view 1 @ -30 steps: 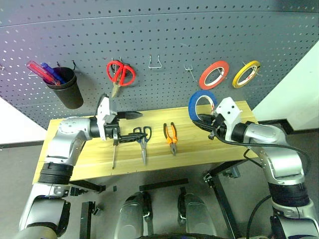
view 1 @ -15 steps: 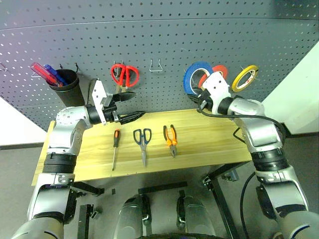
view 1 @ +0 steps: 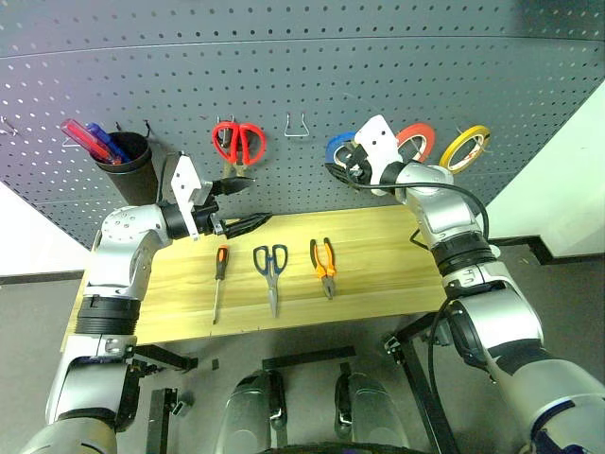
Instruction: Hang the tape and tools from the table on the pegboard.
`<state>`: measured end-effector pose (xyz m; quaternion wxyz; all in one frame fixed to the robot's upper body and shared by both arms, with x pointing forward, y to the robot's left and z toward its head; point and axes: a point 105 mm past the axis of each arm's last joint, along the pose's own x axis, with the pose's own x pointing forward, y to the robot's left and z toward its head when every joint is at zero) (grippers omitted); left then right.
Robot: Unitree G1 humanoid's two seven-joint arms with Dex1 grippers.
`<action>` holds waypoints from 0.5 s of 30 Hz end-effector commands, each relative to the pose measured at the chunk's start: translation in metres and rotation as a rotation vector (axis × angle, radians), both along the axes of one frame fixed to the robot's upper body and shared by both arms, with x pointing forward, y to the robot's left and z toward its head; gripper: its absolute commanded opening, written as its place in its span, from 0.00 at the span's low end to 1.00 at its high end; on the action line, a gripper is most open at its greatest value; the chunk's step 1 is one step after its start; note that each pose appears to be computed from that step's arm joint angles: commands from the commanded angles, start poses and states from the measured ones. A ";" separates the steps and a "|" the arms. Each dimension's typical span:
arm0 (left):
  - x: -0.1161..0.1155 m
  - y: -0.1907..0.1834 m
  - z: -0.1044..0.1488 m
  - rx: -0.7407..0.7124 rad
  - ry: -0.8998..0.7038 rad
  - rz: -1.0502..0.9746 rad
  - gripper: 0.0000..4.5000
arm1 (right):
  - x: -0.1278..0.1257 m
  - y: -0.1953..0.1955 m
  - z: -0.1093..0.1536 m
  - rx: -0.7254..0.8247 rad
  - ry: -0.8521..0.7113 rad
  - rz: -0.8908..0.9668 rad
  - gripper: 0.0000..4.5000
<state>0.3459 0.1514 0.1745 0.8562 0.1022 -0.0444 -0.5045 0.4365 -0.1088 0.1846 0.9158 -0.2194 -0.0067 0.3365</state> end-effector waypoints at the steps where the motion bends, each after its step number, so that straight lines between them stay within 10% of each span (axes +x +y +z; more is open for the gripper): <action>1: -0.006 0.004 0.012 0.007 -0.043 0.001 0.95 | -0.026 -0.011 0.015 -0.022 -0.021 0.060 0.81; 7: -0.008 0.010 0.008 0.020 -0.027 0.013 0.95 | -0.071 -0.012 0.009 0.079 0.147 0.083 0.81; 15: 0.000 0.033 -0.039 0.288 0.036 0.067 0.95 | -0.061 0.000 -0.072 0.219 0.651 -0.199 0.99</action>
